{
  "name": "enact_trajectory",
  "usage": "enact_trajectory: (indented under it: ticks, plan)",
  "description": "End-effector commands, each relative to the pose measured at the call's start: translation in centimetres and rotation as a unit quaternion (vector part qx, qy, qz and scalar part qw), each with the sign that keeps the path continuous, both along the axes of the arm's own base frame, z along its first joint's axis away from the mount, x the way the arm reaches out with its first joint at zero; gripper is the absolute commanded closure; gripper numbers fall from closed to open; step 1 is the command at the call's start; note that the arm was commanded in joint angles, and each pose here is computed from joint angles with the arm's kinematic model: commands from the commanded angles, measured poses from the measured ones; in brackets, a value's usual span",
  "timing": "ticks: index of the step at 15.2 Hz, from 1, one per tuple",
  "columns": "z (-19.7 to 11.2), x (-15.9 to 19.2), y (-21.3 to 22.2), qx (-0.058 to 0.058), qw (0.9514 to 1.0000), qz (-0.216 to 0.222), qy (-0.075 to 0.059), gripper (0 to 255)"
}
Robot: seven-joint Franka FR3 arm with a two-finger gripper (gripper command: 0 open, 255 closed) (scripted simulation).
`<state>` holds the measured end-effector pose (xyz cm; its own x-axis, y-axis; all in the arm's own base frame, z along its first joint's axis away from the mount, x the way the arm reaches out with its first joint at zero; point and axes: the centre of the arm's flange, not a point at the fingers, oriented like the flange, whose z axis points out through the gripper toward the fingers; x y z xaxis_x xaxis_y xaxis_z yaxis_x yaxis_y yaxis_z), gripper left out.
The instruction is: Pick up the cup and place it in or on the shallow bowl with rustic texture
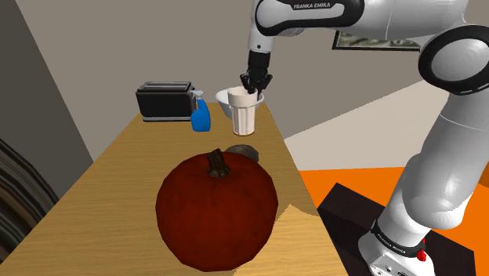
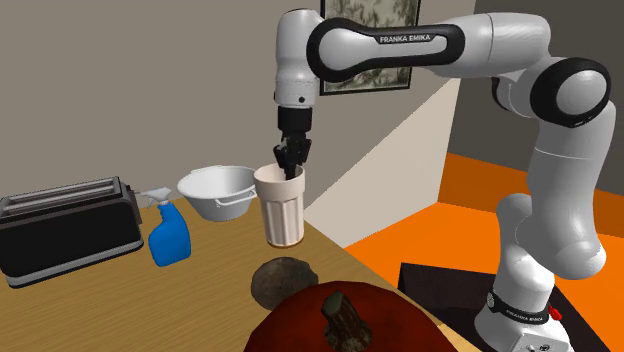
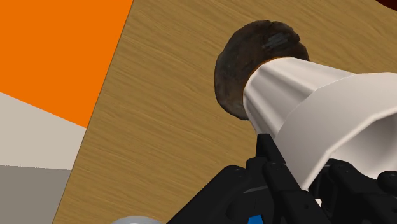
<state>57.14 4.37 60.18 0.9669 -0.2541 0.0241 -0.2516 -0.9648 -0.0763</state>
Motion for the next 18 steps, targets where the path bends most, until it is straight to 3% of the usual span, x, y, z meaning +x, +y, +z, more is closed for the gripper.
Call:
enact_trajectory:
  ticks: [1,18]
  plan:
    - [-0.8,0.0,0.3,0.0,1.0,0.0,-0.001,255]
    - [-9.8,0.0,0.3,0.0,1.0,0.0,-0.001,255]
